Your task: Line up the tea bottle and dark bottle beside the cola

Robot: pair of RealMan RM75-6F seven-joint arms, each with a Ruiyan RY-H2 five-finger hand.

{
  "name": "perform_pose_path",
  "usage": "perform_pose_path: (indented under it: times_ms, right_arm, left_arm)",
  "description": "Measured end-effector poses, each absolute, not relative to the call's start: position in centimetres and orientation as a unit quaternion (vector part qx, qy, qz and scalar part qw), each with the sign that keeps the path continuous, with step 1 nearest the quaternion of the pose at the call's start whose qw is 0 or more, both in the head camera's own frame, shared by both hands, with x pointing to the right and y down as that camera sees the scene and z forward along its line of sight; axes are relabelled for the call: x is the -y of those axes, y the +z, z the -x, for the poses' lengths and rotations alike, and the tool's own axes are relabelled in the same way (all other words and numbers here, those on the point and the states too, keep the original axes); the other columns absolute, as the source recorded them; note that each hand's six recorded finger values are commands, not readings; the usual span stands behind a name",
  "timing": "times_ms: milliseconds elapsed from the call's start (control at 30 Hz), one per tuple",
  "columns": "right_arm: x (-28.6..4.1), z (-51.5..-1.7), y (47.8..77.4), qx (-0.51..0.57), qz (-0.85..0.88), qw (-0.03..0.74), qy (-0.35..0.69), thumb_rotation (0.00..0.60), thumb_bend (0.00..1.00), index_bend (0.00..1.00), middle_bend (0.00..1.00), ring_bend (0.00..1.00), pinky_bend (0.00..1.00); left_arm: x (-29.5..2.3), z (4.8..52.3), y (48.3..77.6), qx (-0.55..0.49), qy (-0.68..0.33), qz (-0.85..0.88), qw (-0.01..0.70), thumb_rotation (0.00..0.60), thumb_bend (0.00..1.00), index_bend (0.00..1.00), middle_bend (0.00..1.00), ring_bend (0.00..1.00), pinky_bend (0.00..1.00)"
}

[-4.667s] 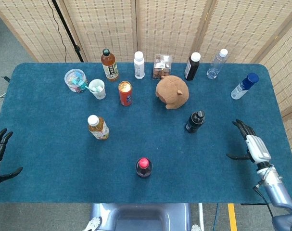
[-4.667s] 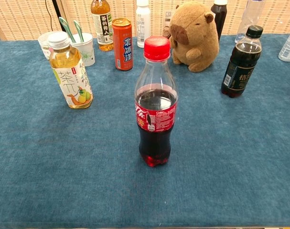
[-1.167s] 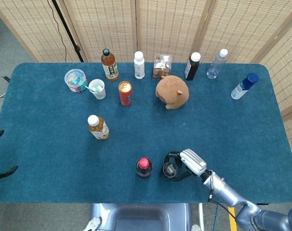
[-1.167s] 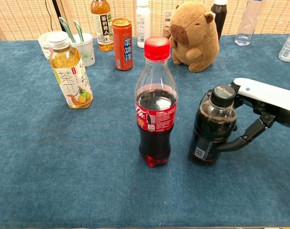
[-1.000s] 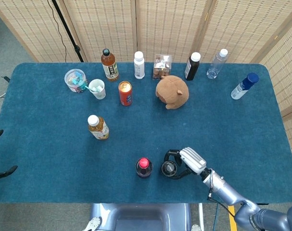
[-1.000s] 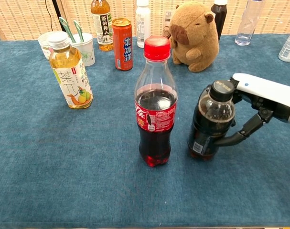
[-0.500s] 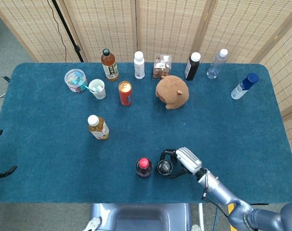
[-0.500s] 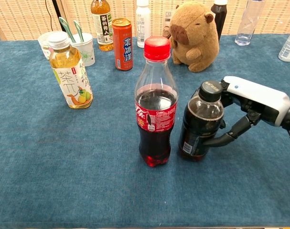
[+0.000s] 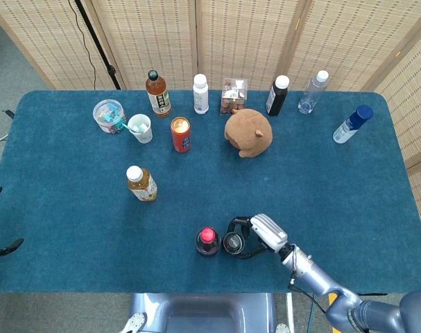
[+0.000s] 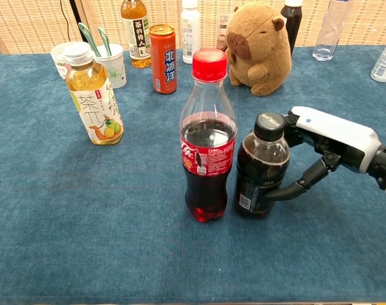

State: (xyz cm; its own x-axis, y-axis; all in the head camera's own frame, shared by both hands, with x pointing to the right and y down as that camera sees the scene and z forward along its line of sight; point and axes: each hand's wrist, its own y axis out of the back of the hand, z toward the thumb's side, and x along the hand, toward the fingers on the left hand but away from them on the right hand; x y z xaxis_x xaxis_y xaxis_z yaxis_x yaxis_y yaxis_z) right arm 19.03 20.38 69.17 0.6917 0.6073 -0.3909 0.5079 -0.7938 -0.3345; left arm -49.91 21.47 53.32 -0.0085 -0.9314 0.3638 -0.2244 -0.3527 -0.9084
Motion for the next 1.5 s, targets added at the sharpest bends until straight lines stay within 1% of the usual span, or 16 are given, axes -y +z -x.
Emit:
perform_pose_path:
  times_ms: [33,133,300,400,567,600,667,733,800,900,1067,1167,1267,1367,1500]
  right_arm:
    - [-20.4,-19.0,69.2,0.301,0.916,0.099,0.248,0.600,0.05,0.31,0.32,0.40,0.33]
    - [-20.6,-18.9,69.2,0.294,0.917,0.099,0.249,0.600,0.04,0.29,0.27,0.36,0.28]
    - [-20.6,-18.8,69.2,0.293,0.916,0.108,0.250,0.600,0.04,0.27,0.25,0.33,0.27]
    - [-20.6,-18.8,69.0,0.294,0.915,0.119,0.250,0.600,0.04,0.27,0.24,0.33,0.26]
    - [-20.7,-18.7,68.5,0.295,0.914,0.131,0.246,0.600,0.04,0.24,0.21,0.30,0.23]
    - [-20.7,-18.7,68.4,0.295,0.914,0.133,0.245,0.600,0.03,0.22,0.18,0.27,0.21]
    - [-20.8,-18.7,68.2,0.295,0.914,0.136,0.243,0.600,0.01,0.17,0.11,0.20,0.16]
    - [-20.9,-18.7,68.0,0.293,0.914,0.139,0.242,0.600,0.00,0.10,0.03,0.06,0.07]
    - [-21.0,-18.7,67.8,0.290,0.915,0.141,0.242,0.600,0.00,0.04,0.00,0.01,0.02]
    - [-21.1,-18.7,67.4,0.290,0.916,0.139,0.241,0.600,0.00,0.00,0.00,0.00,0.00]
    - [-20.9,-19.3,66.5,0.294,0.913,0.141,0.247,0.600,0.00,0.00,0.00,0.00,0.00]
    - [-20.4,-20.7,65.8,0.300,0.904,0.154,0.262,0.600,0.00,0.00,0.00,0.00,0.00]
    - [-19.6,-23.6,64.6,0.307,0.886,0.185,0.295,0.600,0.00,0.00,0.00,0.00,0.00]
    - [-19.0,-26.9,62.7,0.316,0.863,0.211,0.333,0.600,0.00,0.00,0.00,0.00,0.00]
    - [-19.0,-31.9,60.2,0.331,0.821,0.241,0.397,0.600,0.00,0.00,0.00,0.00,0.00]
  left_arm:
    - [-21.5,49.9,53.3,-0.464,-0.537,0.623,0.329,0.600,0.00,0.00,0.00,0.00,0.00]
    - [-21.5,50.0,53.2,-0.465,-0.537,0.622,0.330,0.600,0.00,0.00,0.00,0.00,0.00]
    - [-21.5,50.0,53.2,-0.467,-0.536,0.622,0.329,0.600,0.00,0.00,0.00,0.00,0.00]
    - [-21.5,50.1,53.1,-0.467,-0.535,0.622,0.328,0.600,0.00,0.00,0.00,0.00,0.00]
    - [-21.5,50.1,53.1,-0.468,-0.535,0.623,0.328,0.600,0.00,0.00,0.00,0.00,0.00]
    - [-21.5,50.1,53.1,-0.468,-0.535,0.622,0.328,0.600,0.00,0.00,0.00,0.00,0.00]
    - [-21.5,50.1,53.1,-0.469,-0.535,0.622,0.328,0.600,0.00,0.00,0.00,0.00,0.00]
    - [-21.5,50.1,53.1,-0.469,-0.534,0.622,0.328,0.600,0.00,0.00,0.00,0.00,0.00]
    - [-21.5,50.1,53.1,-0.469,-0.534,0.623,0.328,0.600,0.00,0.00,0.00,0.00,0.00]
    - [-21.5,50.1,53.1,-0.468,-0.534,0.623,0.328,0.600,0.00,0.00,0.00,0.00,0.00]
    - [-21.5,50.2,53.0,-0.471,-0.532,0.623,0.328,0.600,0.00,0.00,0.00,0.00,0.00]
    - [-21.4,50.4,52.9,-0.476,-0.530,0.623,0.324,0.600,0.00,0.00,0.00,0.00,0.00]
    - [-21.1,50.7,52.9,-0.484,-0.523,0.628,0.313,0.600,0.00,0.00,0.00,0.00,0.00]
    - [-20.5,51.0,53.2,-0.490,-0.514,0.638,0.299,0.600,0.00,0.00,0.00,0.00,0.00]
    - [-19.5,50.9,54.4,-0.484,-0.502,0.663,0.272,0.600,0.00,0.00,0.00,0.00,0.00]
